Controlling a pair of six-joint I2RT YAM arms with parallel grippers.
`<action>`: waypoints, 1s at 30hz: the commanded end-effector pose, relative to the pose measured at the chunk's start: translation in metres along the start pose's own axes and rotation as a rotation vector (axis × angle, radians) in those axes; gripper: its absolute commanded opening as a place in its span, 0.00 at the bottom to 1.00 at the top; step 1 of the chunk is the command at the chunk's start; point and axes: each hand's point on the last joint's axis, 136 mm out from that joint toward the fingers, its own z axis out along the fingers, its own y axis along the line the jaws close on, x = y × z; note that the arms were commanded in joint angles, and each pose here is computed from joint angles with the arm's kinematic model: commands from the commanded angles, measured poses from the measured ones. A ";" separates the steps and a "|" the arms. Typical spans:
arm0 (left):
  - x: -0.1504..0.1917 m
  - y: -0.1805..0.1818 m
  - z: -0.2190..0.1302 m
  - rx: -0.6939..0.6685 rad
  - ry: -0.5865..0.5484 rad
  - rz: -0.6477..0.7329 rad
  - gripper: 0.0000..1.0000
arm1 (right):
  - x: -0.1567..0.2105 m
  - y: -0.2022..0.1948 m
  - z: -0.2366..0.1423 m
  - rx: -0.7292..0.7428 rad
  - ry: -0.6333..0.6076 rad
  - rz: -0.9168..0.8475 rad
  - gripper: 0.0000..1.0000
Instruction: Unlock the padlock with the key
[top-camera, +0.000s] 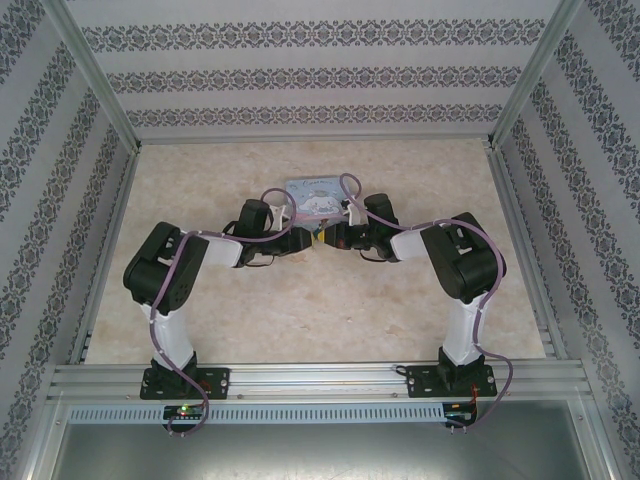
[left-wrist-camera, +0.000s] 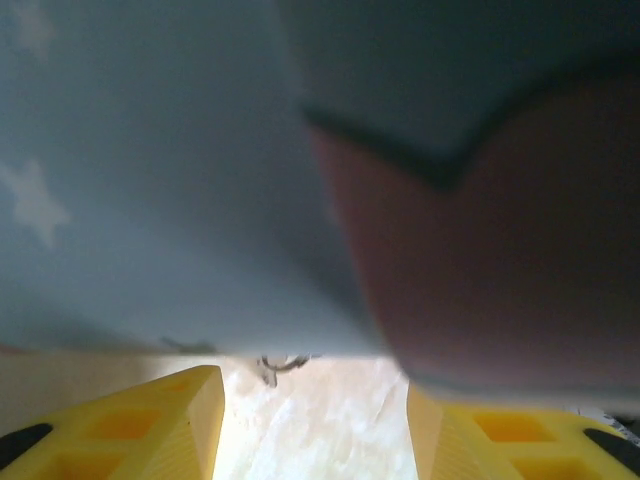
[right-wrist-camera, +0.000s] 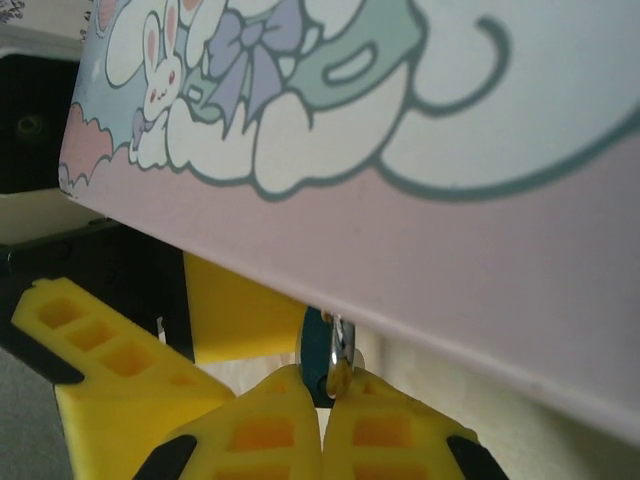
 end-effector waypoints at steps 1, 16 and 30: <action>-0.020 -0.013 0.004 0.088 -0.045 0.026 0.49 | 0.027 0.002 0.000 -0.050 0.100 0.064 0.00; -0.016 -0.010 0.012 0.162 -0.061 -0.023 0.39 | 0.025 0.004 0.002 -0.067 0.100 0.074 0.00; 0.000 -0.008 0.014 0.175 -0.019 -0.030 0.36 | 0.024 0.001 0.005 -0.063 0.095 0.083 0.00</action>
